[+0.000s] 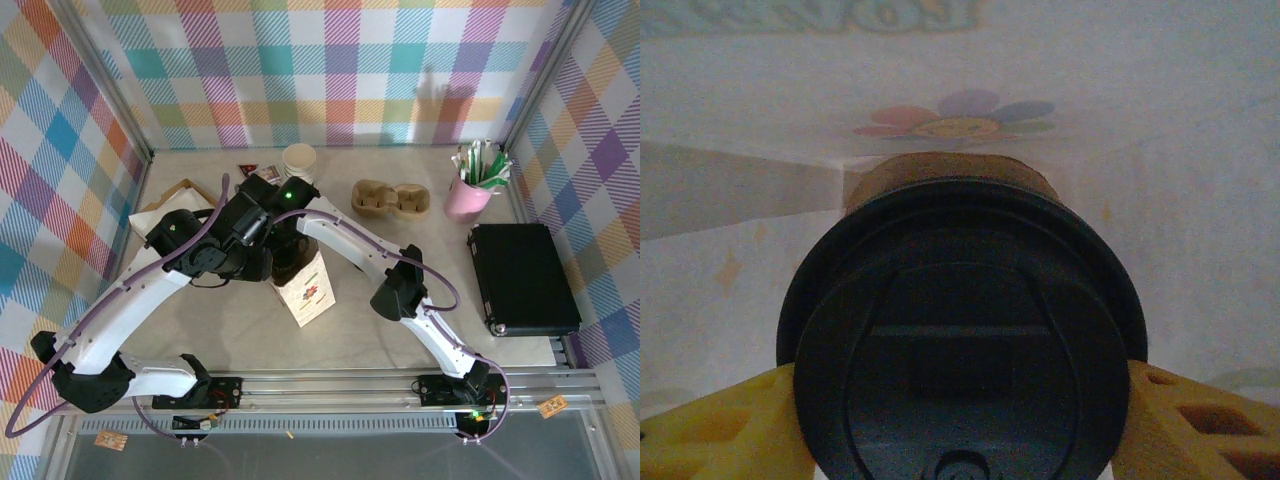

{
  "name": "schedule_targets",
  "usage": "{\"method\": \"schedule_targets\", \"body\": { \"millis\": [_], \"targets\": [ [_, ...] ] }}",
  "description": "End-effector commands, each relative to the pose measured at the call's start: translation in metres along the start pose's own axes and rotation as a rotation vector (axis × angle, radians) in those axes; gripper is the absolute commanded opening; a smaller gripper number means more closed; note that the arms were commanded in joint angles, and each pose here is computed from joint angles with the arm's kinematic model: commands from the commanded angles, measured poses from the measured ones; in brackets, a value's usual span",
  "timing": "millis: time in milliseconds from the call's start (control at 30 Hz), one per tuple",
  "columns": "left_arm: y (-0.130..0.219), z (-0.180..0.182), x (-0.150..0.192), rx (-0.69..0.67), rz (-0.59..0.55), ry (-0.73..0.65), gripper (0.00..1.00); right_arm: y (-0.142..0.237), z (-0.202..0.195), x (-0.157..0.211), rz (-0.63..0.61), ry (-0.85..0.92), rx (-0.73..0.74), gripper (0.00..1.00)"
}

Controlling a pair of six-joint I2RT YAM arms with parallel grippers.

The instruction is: Pack the takeout coffee

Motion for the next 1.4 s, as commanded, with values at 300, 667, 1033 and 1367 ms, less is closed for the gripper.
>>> {"method": "schedule_targets", "body": {
  "millis": [300,667,1033,1367],
  "targets": [
    [-0.002,-0.012,-0.008,0.039,-0.008,-0.058,0.32,0.050,-0.001,-0.006,-0.127,-0.008,-0.053,0.56],
    [-0.002,-0.013,-0.009,0.056,-0.013,-0.069,0.24,0.032,-0.010,-0.004,-0.090,0.021,0.055,0.57],
    [-0.003,-0.013,-0.005,0.072,-0.009,-0.081,0.25,0.001,0.000,-0.008,-0.082,0.038,0.035,0.56],
    [0.001,-0.012,-0.008,0.062,-0.018,-0.098,0.26,0.004,-0.004,-0.001,-0.038,0.101,0.065,0.56]
  ]
}}
Point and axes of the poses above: each hand's point on the last joint's axis, 136 mm out from that joint toward the fingers, its own y axis back along the fingers, its own z axis along the line the jaws close on, x = y × z, the point moved 10 cm from there along y, back along the fingers, and after that the axes turned 9 degrees about -y, right-handed, at the moved point
